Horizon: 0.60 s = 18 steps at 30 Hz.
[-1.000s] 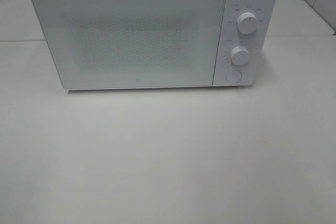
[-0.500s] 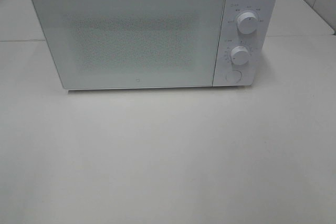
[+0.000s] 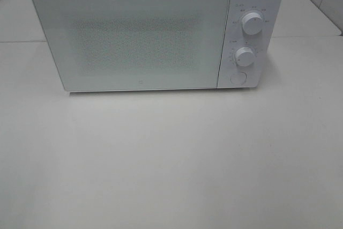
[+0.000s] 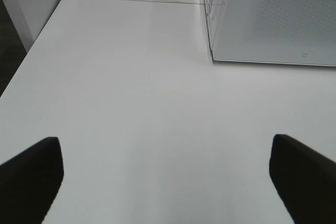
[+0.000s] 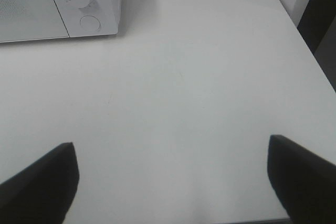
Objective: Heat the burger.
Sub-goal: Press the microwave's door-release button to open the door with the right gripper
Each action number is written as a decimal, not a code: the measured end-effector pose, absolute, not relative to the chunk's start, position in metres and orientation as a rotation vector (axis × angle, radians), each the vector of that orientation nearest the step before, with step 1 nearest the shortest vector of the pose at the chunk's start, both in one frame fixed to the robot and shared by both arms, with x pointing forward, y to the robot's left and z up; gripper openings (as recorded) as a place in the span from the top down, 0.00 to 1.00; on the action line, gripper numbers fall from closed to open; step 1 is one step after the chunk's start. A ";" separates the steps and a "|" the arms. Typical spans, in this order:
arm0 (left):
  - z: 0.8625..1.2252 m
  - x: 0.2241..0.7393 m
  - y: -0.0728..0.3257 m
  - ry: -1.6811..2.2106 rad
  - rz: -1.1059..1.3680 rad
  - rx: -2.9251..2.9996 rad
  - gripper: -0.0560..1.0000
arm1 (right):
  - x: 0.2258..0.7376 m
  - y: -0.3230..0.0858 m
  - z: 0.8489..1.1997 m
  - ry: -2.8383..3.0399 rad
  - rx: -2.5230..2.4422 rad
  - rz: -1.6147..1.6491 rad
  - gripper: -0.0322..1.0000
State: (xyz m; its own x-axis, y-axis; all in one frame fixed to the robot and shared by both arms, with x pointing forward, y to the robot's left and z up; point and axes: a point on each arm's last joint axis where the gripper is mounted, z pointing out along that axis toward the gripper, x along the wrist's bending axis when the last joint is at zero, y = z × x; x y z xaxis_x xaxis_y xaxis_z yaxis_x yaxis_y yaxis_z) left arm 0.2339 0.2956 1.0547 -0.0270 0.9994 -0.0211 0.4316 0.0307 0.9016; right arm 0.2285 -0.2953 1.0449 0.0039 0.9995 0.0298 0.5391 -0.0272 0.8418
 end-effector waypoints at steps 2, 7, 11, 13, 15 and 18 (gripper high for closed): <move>1.055 0.234 0.296 1.560 0.960 1.498 0.01 | 0.228 -0.295 1.045 1.605 1.638 0.910 0.02; 1.055 0.234 0.296 1.560 0.960 1.498 0.01 | 0.228 -0.296 1.045 1.604 1.637 0.907 0.01; 1.055 0.234 0.296 1.560 0.960 1.498 0.01 | 0.228 -0.296 1.045 1.604 1.637 0.907 0.01; 1.055 0.234 0.296 1.560 0.960 1.498 0.01 | 0.228 -0.296 1.045 1.604 1.637 0.907 0.01; 1.055 0.234 0.296 1.560 0.960 1.498 0.01 | 0.228 -0.296 1.045 1.604 1.637 0.907 0.01; 1.055 0.234 0.296 1.560 0.960 1.498 0.01 | 0.228 -0.296 1.045 1.604 1.637 0.907 0.01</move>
State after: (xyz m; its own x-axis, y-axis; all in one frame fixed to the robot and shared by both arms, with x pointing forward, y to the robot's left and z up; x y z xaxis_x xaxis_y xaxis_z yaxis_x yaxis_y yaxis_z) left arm 0.2339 0.2956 1.0547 -0.0270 0.9994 -0.0211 0.4316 0.0307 0.9016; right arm 0.2285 -0.2956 1.0449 0.0055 0.9996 0.0273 0.5391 -0.0260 0.8419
